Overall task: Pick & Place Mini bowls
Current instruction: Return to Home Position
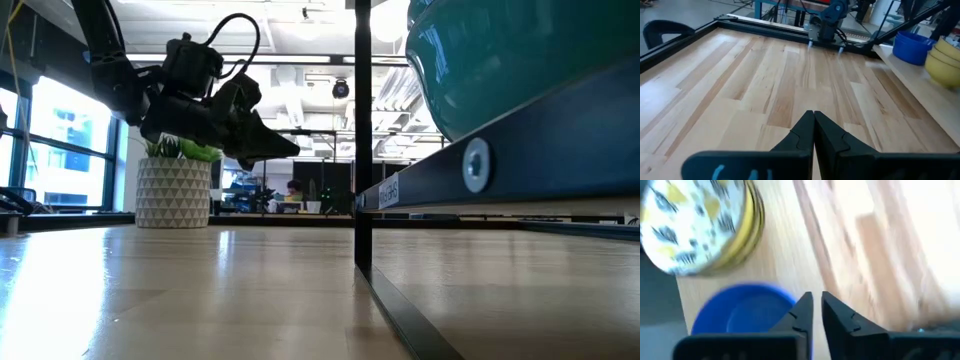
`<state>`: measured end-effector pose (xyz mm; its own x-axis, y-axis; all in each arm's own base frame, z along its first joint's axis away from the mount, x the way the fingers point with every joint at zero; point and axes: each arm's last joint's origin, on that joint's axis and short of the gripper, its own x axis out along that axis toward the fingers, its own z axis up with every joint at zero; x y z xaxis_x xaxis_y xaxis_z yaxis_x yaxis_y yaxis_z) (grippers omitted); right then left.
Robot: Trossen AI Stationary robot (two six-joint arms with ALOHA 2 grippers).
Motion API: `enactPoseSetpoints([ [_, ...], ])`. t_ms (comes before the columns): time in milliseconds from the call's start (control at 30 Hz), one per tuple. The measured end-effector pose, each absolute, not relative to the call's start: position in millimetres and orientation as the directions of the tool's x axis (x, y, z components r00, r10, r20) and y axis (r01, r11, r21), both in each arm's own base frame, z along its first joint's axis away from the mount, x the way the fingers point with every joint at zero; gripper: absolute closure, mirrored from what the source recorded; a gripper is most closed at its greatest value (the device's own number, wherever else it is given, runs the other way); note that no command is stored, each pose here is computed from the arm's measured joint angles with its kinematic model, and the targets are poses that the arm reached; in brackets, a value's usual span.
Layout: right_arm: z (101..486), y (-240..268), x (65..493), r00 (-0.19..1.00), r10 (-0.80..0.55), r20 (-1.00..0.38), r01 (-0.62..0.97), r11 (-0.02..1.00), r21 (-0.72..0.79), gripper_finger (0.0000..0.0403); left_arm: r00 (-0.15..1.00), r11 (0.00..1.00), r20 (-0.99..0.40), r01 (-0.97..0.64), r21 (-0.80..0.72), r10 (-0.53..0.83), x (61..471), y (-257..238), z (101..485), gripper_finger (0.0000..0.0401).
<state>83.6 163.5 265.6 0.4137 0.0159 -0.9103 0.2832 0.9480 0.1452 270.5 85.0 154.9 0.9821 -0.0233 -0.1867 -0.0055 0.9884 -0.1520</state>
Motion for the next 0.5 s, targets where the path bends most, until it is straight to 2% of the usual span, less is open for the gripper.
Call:
enactPoseSetpoints([
  [100, 273, 152, 90, 0.492, -0.005, -0.87, 0.253, 0.958, 0.137, 0.0398, 0.982, 0.989, -0.187, -0.007, -0.145, -0.021, 271, 85, 155, 0.04],
  [267, 286, 131, 108, 0.602, -0.043, -0.797, 0.179, 0.981, 0.082, 0.0401, 0.983, 0.993, -0.186, -0.031, -0.118, 0.008, 271, 86, 155, 0.04],
  [500, 304, 97, 137, 0.685, -0.056, -0.726, 0.078, 0.997, -0.003, 0.0402, 0.983, 0.994, -0.181, -0.032, -0.108, 0.012, 270, 86, 157, 0.04],
])
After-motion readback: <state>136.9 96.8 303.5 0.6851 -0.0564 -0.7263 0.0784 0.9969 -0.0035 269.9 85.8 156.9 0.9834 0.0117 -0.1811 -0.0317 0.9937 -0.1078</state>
